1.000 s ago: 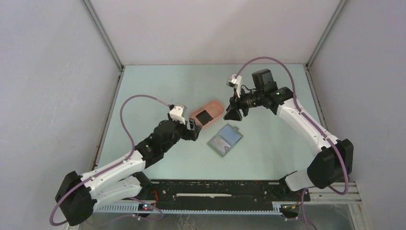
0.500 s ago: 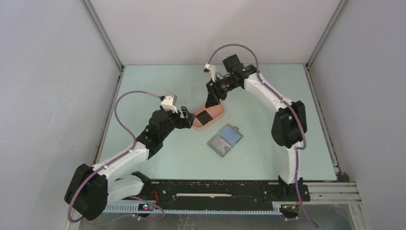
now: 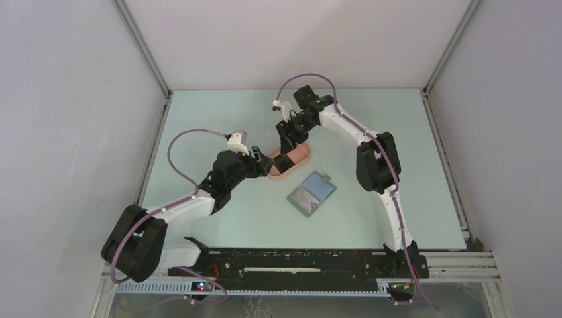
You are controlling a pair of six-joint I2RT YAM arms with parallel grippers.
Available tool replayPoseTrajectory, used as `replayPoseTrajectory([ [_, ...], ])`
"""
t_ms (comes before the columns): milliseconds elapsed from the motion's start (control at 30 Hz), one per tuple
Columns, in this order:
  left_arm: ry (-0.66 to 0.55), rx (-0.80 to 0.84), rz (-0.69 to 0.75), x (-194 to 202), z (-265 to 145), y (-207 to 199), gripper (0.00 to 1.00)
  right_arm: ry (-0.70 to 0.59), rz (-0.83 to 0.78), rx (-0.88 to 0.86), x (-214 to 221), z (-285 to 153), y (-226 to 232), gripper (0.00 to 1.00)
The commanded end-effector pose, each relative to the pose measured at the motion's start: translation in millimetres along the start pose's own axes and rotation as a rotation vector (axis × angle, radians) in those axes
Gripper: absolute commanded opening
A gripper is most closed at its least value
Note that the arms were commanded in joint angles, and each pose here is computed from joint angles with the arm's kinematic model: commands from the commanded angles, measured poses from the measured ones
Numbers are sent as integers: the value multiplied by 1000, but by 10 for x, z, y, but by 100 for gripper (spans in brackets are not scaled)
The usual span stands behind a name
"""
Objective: Put the credit cards into the card holder
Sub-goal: Pick up the credit card from the storage box.
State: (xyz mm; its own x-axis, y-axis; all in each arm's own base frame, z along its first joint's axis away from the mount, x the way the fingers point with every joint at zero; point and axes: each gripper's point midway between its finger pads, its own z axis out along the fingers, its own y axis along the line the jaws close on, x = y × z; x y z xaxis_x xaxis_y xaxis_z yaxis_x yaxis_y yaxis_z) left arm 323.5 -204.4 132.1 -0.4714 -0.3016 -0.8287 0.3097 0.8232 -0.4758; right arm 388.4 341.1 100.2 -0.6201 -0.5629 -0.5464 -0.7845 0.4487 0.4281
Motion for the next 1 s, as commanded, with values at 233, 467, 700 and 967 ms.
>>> replayPoseTrajectory([
  [233, -27, -80, -49, 93, 48, 220, 70, 17, 73, 134, -41, 254, -265, 71],
  [467, -30, -86, -90, 142, 68, 256, 71, 31, 116, 130, 23, 361, -294, 75],
  [700, -23, -103, -103, 213, 63, 311, 65, 53, 134, 146, 86, 472, -292, 76],
  [967, -25, -107, -127, 261, -18, 334, 64, 64, 128, 206, 99, 541, -282, 79],
])
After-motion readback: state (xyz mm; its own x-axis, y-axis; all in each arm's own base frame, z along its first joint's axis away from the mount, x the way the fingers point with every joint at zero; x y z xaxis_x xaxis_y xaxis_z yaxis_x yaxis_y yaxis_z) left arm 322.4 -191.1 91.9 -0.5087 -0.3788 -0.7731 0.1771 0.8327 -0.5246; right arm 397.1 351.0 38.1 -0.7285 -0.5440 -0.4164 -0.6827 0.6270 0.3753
